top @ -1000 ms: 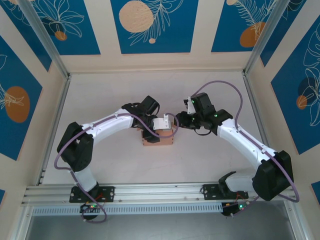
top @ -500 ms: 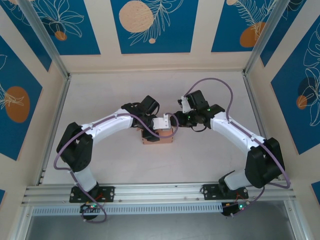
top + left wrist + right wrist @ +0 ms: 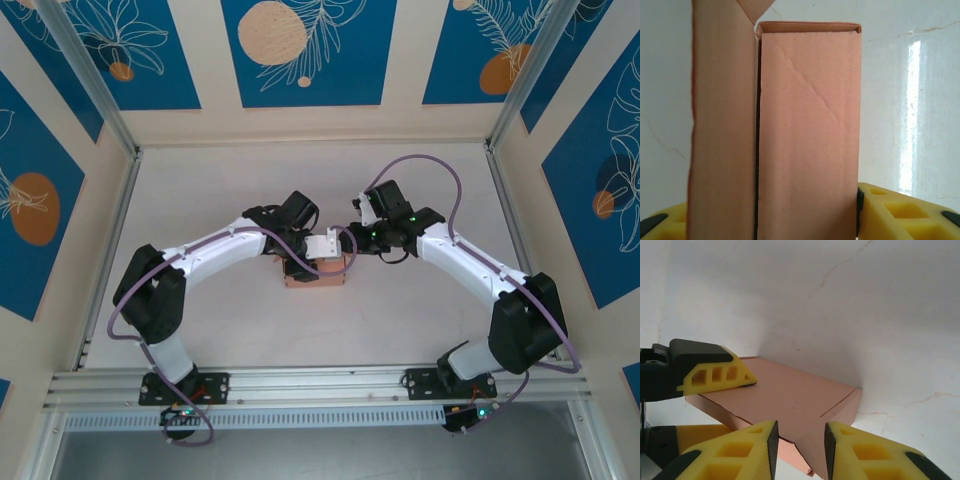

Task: Fold the paper box

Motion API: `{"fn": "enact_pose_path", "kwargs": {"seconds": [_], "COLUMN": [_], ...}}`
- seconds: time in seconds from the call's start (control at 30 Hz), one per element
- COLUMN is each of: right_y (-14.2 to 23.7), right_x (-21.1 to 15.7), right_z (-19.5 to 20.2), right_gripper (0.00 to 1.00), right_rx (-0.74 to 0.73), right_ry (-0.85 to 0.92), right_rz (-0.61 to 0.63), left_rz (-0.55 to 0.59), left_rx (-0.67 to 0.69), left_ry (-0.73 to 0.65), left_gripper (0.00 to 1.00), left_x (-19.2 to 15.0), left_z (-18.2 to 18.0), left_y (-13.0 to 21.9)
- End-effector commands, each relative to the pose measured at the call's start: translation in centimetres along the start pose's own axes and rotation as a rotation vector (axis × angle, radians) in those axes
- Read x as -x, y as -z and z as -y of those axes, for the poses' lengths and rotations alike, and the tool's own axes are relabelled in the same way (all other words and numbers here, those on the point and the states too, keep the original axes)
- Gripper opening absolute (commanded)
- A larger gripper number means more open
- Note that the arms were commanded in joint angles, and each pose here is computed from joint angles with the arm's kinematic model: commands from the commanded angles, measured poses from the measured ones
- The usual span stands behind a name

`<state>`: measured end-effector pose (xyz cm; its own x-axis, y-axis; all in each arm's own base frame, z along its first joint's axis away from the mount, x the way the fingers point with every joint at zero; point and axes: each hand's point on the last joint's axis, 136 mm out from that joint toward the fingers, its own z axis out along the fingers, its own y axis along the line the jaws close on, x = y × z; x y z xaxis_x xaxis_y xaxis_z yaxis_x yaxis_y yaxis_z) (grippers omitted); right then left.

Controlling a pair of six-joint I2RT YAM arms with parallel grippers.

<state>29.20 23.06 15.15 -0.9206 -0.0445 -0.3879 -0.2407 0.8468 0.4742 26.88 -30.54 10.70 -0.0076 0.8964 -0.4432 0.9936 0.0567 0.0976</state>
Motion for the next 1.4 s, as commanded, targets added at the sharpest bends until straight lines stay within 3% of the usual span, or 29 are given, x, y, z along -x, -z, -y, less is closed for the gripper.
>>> {"fn": "enact_pose_path", "kwargs": {"seconds": [0.0, 0.27, 0.5, 0.77, 1.03, 1.37], "right_y": [0.5, 1.1, 1.0, 1.4, 1.4, 1.3], "right_x": [-0.7, -1.4, -2.1, -1.8, -1.7, -1.4], "right_z": [-0.9, -2.0, -2.0, -1.8, -2.0, -1.2], "right_gripper": [0.35, 0.43, 0.39, 0.38, 0.38, 0.38], "right_rx": [0.021, 0.09, 0.11, 0.108, 0.118, 0.1], "right_ry": [0.016, 0.075, 0.083, 0.074, 0.071, 0.098], "right_rz": [-0.016, -0.031, -0.042, -0.024, -0.019, -0.014], "left_rz": [-0.001, -0.003, 0.04, 0.089, 0.04, 0.052], "left_rx": [0.009, 0.012, -0.011, 0.001, 0.02, 0.044], "left_ry": [-0.022, -0.022, 0.006, 0.036, 0.07, 0.074], "left_gripper": [0.53, 0.53, 0.54, 0.64, 0.66, 0.74], "left_x": [0.5, 0.5, 0.7, 0.1, -2.2, -2.4], "left_z": [-0.4, -0.5, -0.5, -1.0, -1.3, -2.0], "left_y": [-0.2, 0.0, 0.3, 1.8, 1.9, 2.5]}}
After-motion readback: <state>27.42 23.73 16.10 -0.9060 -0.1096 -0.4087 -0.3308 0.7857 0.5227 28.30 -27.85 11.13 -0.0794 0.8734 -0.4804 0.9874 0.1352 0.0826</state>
